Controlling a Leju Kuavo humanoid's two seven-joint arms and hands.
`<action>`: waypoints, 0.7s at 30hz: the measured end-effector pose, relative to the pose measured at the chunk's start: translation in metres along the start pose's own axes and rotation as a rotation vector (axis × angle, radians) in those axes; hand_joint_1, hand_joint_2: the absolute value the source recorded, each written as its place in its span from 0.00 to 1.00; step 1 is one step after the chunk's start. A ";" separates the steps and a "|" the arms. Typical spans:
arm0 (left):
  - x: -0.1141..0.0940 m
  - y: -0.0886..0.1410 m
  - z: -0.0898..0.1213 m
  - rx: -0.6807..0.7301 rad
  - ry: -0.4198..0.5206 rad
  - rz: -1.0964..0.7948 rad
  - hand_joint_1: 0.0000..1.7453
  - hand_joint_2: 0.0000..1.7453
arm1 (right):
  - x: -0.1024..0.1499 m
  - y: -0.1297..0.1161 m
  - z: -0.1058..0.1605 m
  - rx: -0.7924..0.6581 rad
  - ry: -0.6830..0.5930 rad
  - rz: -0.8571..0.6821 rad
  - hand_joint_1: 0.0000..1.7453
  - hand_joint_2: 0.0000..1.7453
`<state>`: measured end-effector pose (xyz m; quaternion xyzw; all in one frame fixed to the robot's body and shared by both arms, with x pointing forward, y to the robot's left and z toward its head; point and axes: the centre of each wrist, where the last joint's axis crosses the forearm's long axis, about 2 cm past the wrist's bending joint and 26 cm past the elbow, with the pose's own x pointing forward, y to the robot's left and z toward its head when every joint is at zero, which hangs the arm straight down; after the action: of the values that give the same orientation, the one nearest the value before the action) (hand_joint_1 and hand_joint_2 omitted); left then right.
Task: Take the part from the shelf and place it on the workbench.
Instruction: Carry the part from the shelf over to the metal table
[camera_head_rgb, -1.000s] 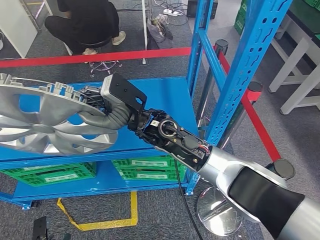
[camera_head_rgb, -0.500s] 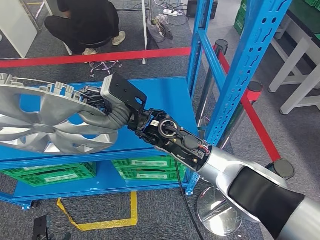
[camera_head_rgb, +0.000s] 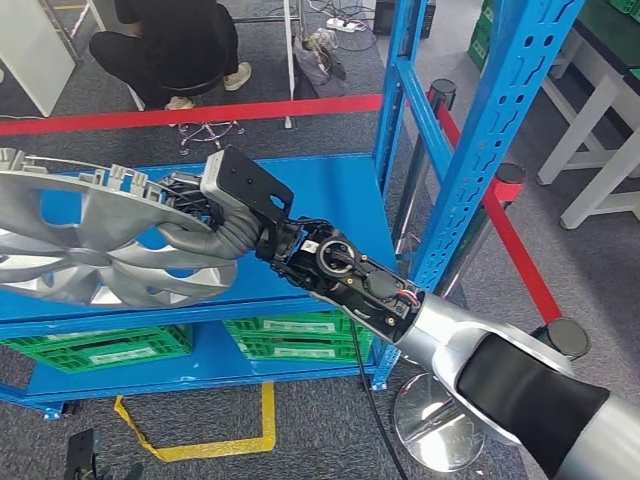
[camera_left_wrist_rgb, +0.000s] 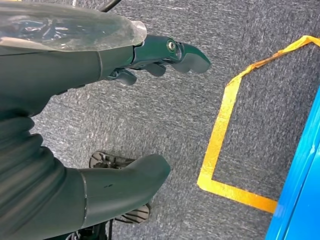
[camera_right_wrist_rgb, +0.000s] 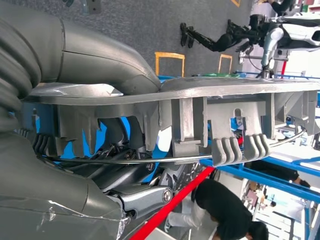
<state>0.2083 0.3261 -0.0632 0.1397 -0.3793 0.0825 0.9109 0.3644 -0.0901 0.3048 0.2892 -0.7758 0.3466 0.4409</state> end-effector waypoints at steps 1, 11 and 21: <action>0.000 0.000 0.000 -0.001 0.000 0.001 0.00 1.00 | 0.000 0.000 0.000 0.000 0.000 0.000 1.00 1.00; 0.001 0.000 0.000 -0.002 -0.002 0.006 0.00 1.00 | 0.000 0.000 0.000 -0.001 0.000 0.001 1.00 1.00; 0.000 0.000 0.000 0.009 -0.002 0.014 0.00 1.00 | 0.001 0.000 -0.001 -0.002 -0.002 -0.005 1.00 1.00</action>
<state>0.2087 0.3262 -0.0631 0.1410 -0.3809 0.0906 0.9093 0.3646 -0.0900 0.3056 0.2908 -0.7760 0.3444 0.4411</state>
